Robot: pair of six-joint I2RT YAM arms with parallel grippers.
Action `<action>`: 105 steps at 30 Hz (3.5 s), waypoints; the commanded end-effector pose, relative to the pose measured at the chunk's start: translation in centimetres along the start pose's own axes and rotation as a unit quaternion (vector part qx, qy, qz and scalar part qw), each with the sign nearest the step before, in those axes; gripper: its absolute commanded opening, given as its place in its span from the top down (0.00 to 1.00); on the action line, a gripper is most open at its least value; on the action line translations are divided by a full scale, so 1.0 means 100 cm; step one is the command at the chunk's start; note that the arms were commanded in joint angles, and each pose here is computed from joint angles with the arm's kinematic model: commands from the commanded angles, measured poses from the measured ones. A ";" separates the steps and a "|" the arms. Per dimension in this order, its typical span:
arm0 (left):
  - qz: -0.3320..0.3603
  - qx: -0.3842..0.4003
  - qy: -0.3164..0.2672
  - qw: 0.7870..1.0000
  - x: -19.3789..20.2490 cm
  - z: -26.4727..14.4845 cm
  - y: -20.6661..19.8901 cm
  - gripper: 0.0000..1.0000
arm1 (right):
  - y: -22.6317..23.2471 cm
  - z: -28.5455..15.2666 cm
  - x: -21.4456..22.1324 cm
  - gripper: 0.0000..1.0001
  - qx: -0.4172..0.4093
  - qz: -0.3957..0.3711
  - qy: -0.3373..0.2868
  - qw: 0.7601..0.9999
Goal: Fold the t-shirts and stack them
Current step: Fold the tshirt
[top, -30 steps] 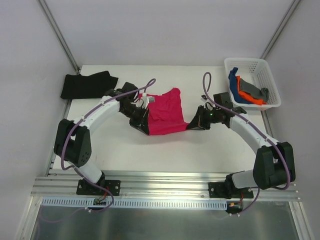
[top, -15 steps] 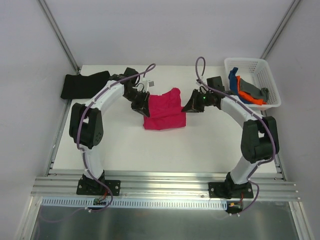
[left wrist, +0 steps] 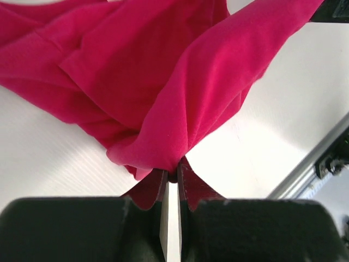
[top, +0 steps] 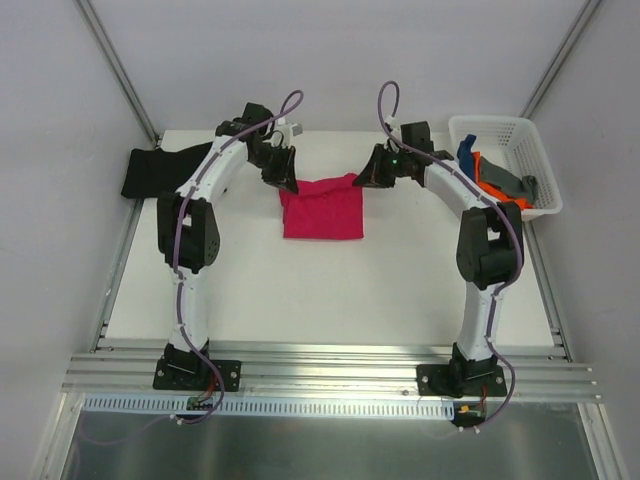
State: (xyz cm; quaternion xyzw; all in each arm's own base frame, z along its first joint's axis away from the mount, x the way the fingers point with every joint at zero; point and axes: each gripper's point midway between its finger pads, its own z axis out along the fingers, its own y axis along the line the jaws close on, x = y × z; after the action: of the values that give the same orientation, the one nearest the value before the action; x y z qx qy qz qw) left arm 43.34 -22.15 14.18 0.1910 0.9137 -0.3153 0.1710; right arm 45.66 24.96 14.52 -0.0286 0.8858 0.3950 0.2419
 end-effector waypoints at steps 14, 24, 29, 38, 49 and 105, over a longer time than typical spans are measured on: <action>0.019 -0.122 -0.078 0.989 -0.055 -0.013 0.042 0.12 | 0.020 -0.004 -0.043 0.10 0.021 -0.075 -0.062 0.995; 0.036 -0.070 -0.077 0.994 -0.046 -0.019 -0.007 0.18 | 0.042 0.009 0.010 0.14 -0.018 -0.029 -0.018 0.999; 0.019 -0.054 -0.051 0.997 -0.040 0.011 0.008 0.23 | 0.042 0.039 0.021 0.14 -0.030 -0.014 0.007 0.999; 0.005 -0.022 -0.063 0.998 -0.065 0.052 0.040 0.29 | 0.018 0.079 0.050 0.16 -0.029 0.009 0.058 0.998; 0.012 -0.063 -0.129 0.990 -0.108 0.072 0.078 0.29 | 0.008 0.085 0.074 0.16 -0.020 0.000 0.090 0.996; -0.171 0.087 0.017 0.981 0.018 0.060 0.009 0.28 | -0.038 0.087 -0.075 0.15 -0.045 0.065 -0.065 0.995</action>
State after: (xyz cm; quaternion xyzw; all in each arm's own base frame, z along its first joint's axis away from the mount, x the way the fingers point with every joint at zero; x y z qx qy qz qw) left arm 44.53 -25.04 6.02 0.0598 0.9089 -0.4042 0.0832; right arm 54.18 29.12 7.79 0.0363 0.8640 0.4478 0.2273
